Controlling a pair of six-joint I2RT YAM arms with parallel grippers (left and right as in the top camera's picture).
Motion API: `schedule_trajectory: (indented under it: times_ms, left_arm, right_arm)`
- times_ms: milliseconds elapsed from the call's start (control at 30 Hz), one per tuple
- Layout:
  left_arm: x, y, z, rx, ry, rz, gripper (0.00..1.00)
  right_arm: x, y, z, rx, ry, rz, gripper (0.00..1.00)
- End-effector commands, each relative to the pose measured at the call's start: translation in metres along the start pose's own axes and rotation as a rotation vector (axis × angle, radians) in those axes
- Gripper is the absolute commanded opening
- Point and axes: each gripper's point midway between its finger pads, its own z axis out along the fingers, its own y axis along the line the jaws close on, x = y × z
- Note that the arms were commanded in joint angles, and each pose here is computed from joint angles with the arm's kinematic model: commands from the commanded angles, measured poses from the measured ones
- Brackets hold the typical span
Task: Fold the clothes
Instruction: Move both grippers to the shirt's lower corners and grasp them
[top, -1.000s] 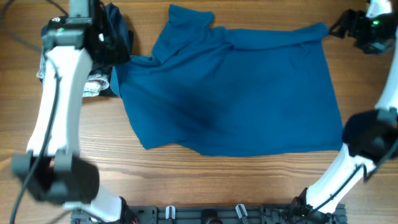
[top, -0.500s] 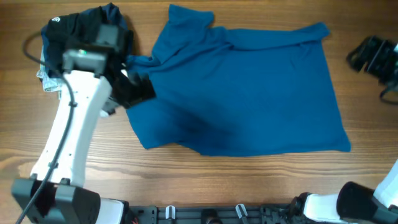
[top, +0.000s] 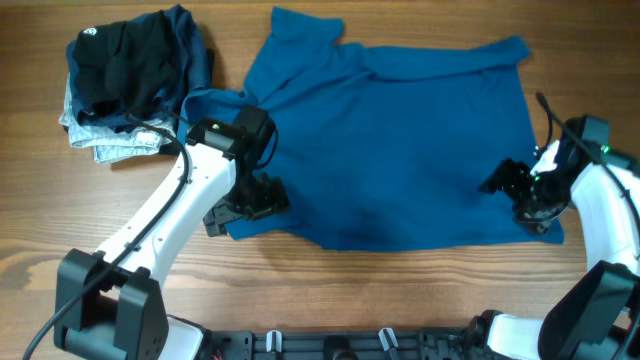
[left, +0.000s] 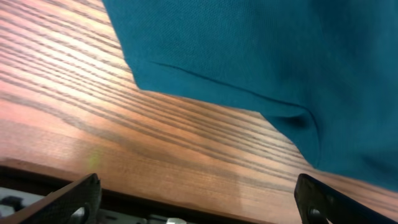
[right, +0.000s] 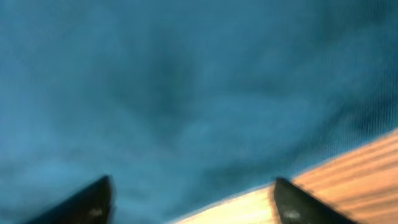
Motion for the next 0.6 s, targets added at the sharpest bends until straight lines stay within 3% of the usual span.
schedule_trajectory:
  times_ms: [0,67,100,200,300,567]
  left_arm:
    - [0.004,-0.002,0.011,0.013,0.015,-0.025,0.96]
    - [0.0,-0.004,0.014,0.026,0.001,-0.023,0.95]
    - [-0.001,-0.005,0.014,0.029,-0.004,-0.022,0.94]
    - [-0.001,-0.004,0.015,0.025,-0.003,-0.054,0.89]
    - [0.002,-0.001,0.023,0.017,0.005,-0.098,0.89]
    - [0.004,0.005,0.041,0.005,0.006,-0.134,0.88]
  right_arm:
    - [-0.008,-0.023,0.014,0.056,-0.074,0.152,0.58]
    - [-0.024,-0.022,0.013,0.03,-0.139,0.169,0.31]
    - [-0.033,-0.023,0.011,0.023,-0.175,0.172,0.22]
    - [-0.048,-0.055,0.004,0.158,-0.266,0.272,0.1]
    - [-0.051,-0.068,0.001,0.188,-0.284,0.32,0.04]
    - [-0.042,-0.084,0.015,0.225,-0.284,0.345,0.05]
